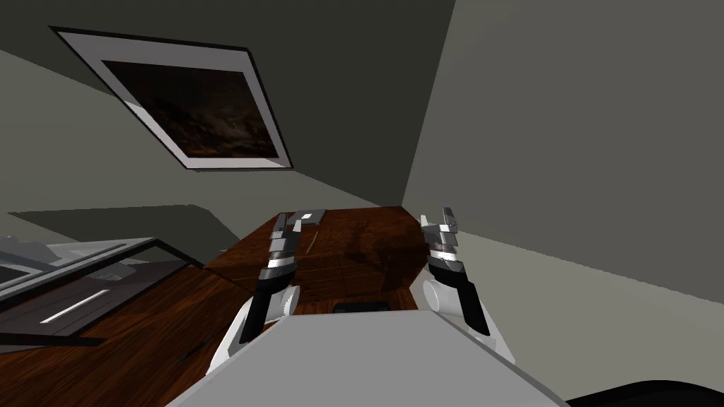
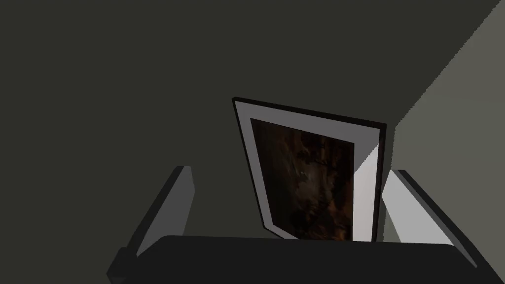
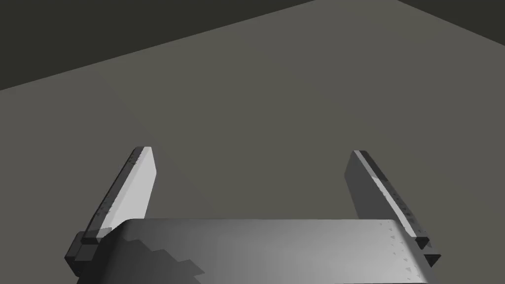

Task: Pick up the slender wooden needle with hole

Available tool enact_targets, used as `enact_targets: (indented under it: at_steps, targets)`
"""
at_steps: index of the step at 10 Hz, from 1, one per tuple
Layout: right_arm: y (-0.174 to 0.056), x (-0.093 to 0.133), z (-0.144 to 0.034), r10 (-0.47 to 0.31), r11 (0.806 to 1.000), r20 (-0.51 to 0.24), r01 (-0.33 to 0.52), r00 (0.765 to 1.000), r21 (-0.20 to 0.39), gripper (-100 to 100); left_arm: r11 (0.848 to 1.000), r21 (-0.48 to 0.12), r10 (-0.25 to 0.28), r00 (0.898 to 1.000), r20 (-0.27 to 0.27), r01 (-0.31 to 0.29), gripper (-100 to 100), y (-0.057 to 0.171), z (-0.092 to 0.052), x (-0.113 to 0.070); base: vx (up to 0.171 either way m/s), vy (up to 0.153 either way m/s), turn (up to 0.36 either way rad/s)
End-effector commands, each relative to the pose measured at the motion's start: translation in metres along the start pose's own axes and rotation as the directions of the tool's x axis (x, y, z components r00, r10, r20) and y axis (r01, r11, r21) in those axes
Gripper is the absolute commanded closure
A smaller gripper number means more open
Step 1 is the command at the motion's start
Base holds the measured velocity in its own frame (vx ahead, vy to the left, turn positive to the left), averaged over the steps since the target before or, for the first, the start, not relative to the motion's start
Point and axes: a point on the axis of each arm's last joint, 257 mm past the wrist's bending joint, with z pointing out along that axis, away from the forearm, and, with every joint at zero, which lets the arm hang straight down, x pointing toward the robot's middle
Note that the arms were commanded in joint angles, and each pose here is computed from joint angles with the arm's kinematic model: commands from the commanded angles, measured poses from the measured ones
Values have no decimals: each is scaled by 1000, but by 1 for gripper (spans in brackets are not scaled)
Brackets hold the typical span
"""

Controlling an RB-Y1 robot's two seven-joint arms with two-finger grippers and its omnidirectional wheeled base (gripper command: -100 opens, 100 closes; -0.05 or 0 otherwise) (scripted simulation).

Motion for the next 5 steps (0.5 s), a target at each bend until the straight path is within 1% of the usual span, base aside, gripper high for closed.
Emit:
enact_targets:
  at_steps: [1,2,3,4,5]
  targets:
    - [0,0,0,0,1000,0,0,1000,0,0,1000,3,1,999,-35,0,-100,-1,1,7,-60,0,-34]
    - [0,0,0,0,1000,0,0,1000,0,0,1000,4,-2,998,-66,2,-100,-2,1,13,-111,17,-53]
    - [0,0,0,0,1000,0,0,1000,0,0,1000,4,-10,995,-100,10,-100,-3,0,21,-183,1,-68]
    - [0,0,0,0,1000,0,0,1000,0,0,1000,0,-24,991,-134,25,-100,-2,-1,31,-227,-23,-86]
    - [0,0,0,0,1000,0,0,1000,0,0,1000,1,-18,989,-148,18,-100,-2,-1,32,-153,-13,-40]
